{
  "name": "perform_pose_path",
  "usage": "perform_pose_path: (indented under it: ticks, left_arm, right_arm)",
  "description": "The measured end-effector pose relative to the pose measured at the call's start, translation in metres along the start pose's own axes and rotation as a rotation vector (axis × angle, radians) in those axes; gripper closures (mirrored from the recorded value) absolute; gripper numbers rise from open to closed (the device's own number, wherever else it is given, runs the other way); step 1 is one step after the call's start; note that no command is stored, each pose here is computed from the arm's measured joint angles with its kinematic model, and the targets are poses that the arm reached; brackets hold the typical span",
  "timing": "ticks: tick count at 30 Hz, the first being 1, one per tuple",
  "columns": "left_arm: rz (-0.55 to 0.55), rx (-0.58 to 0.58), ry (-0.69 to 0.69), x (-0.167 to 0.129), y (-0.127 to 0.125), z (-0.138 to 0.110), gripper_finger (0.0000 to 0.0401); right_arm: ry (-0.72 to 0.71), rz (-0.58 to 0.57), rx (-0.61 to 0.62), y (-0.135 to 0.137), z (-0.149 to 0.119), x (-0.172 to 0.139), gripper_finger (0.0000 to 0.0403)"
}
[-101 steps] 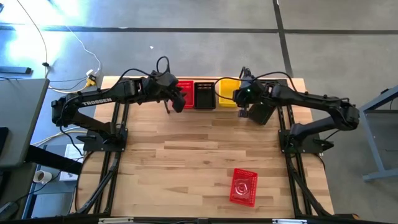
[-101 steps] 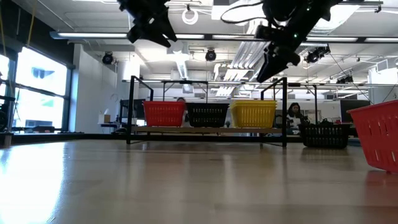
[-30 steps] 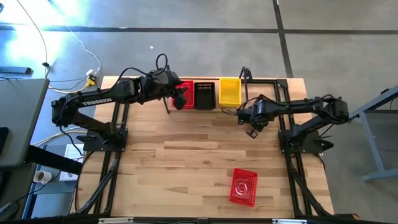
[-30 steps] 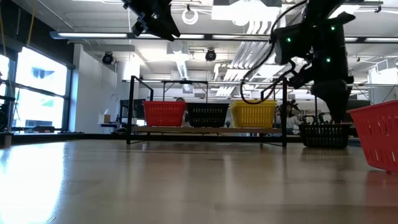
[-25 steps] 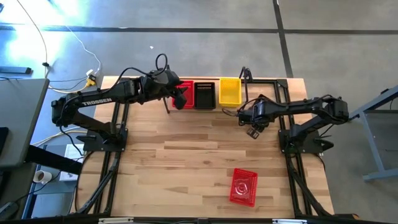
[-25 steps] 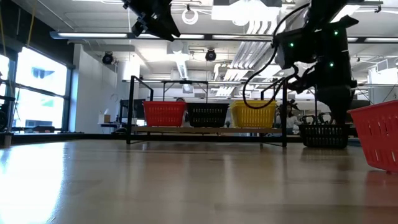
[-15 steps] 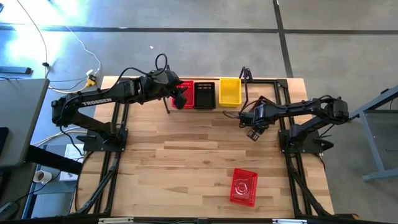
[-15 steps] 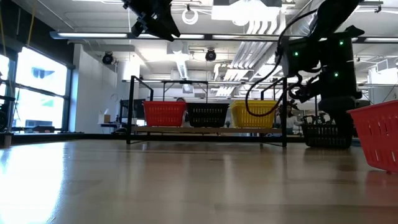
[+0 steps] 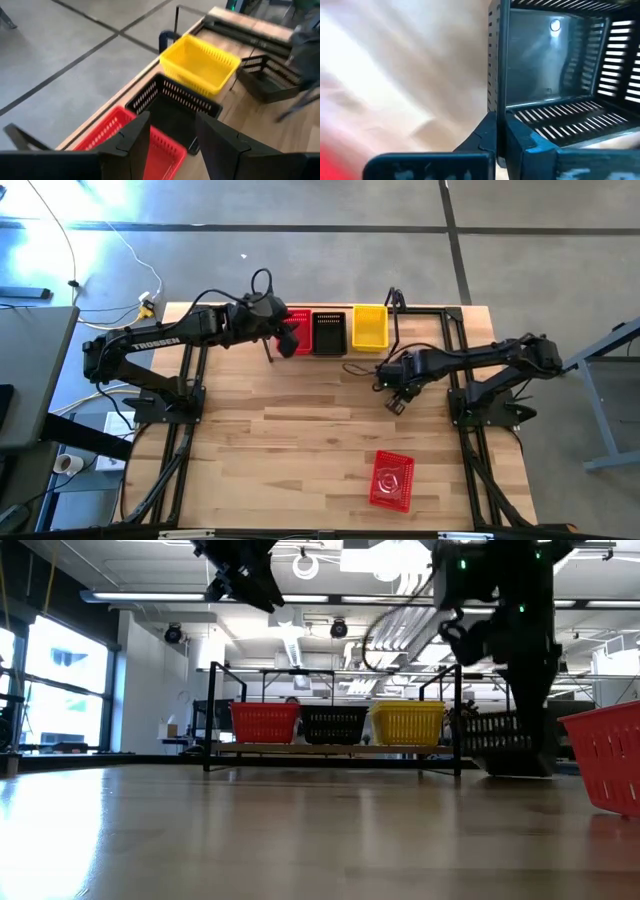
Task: Stack baskets on shelf by color
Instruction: Stack the black bin on the black bins on the shelf
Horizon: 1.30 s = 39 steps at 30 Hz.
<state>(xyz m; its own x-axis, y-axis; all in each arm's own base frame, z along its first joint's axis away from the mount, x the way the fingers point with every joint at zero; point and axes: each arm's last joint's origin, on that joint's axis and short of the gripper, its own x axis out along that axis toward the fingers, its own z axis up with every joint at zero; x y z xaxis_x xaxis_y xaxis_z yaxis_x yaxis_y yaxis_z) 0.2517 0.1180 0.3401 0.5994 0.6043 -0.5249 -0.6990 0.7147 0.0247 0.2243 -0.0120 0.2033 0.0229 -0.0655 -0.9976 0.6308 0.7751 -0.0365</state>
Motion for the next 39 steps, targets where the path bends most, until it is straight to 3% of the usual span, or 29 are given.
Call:
perform_pose_path:
  ticks: [7,13,17,24,31,39]
  left_arm:
    - [0.012,-0.044,0.101,-0.001,0.002,-0.010,0.0254]
    - [-0.073,-0.110,0.190,-0.002,0.000,-0.017,0.0254]
    - [-0.116,-0.156,0.276,-0.003,0.000,-0.023,0.0254]
    - [-0.079,-0.177,0.391,-0.006,0.002,-0.034,0.0254]
    - [-0.045,-0.221,0.452,-0.009,0.004,-0.039,0.0254]
    - [-0.002,-0.353,0.479,-0.010,0.005,-0.041,0.0254]
  right_arm:
    - [-0.077,0.211,-0.090,0.038,0.003,-0.050,0.0401]
    - [-0.246,0.377,-0.143,0.060,0.012,-0.091,0.0402]
    - [-0.343,0.465,-0.206,0.070,0.016,-0.109,0.0402]
    - [-0.514,0.562,-0.330,0.077,0.029,-0.125,0.0402]
    - [-0.715,0.512,-0.471,0.071,0.047,-0.132,0.0403]
    - [-0.893,0.217,-0.573,0.045,0.072,-0.134,0.0403]
